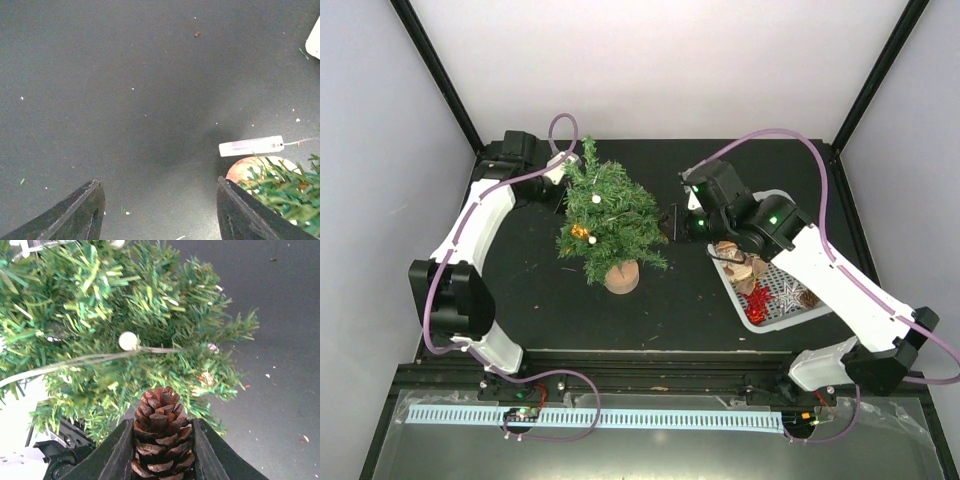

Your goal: Decorate the small christmas tree

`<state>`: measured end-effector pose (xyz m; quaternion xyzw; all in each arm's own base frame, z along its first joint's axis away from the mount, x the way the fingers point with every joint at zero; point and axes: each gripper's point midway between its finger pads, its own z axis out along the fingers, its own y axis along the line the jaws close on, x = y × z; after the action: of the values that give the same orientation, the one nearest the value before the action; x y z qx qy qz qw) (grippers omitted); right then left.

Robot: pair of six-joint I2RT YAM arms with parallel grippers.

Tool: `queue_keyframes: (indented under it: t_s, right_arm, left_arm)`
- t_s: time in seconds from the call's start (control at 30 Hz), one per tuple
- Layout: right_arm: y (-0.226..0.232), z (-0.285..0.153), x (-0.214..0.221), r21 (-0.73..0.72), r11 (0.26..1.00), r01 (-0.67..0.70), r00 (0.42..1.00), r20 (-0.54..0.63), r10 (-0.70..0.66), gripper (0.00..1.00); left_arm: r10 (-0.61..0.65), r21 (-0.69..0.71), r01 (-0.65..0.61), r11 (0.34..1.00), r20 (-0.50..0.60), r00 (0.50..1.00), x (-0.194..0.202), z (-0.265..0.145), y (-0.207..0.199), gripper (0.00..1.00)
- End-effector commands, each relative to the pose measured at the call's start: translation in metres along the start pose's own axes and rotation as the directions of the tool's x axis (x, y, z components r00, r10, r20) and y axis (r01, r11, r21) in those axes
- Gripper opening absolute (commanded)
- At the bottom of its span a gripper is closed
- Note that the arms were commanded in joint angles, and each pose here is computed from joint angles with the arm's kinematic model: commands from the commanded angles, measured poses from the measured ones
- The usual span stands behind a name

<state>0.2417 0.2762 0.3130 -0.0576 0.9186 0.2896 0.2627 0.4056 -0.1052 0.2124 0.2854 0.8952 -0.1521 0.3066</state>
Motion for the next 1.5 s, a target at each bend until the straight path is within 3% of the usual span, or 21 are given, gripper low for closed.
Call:
queue_keyframes:
  t_s: [0.0, 0.37, 0.97, 1.47]
  right_arm:
    - [0.011, 0.010, -0.014, -0.004, 0.999, 0.045, 0.999, 0.018, -0.045, 0.31]
    - [0.012, 0.047, -0.016, -0.007, 1.000, 0.030, 0.999, -0.024, -0.031, 0.30]
    - [0.008, 0.062, -0.014, -0.082, 0.993, -0.089, 0.996, -0.003, 0.089, 0.29]
    - [-0.003, 0.068, -0.026, -0.061, 0.984, -0.166, 0.981, 0.089, 0.171, 0.29]
  left_arm:
    - [0.017, -0.010, -0.016, 1.000, 0.019, 1.000, 0.001, -0.018, -0.009, 0.62]
    - [-0.005, 0.021, 0.004, 1.000, 0.024, 1.000, 0.005, -0.025, -0.019, 0.62]
    - [-0.031, 0.059, 0.029, 0.998, 0.029, 0.999, 0.007, -0.021, -0.031, 0.63]
    - [-0.029, 0.071, 0.027, 0.997, 0.021, 0.999, 0.016, -0.018, -0.039, 0.63]
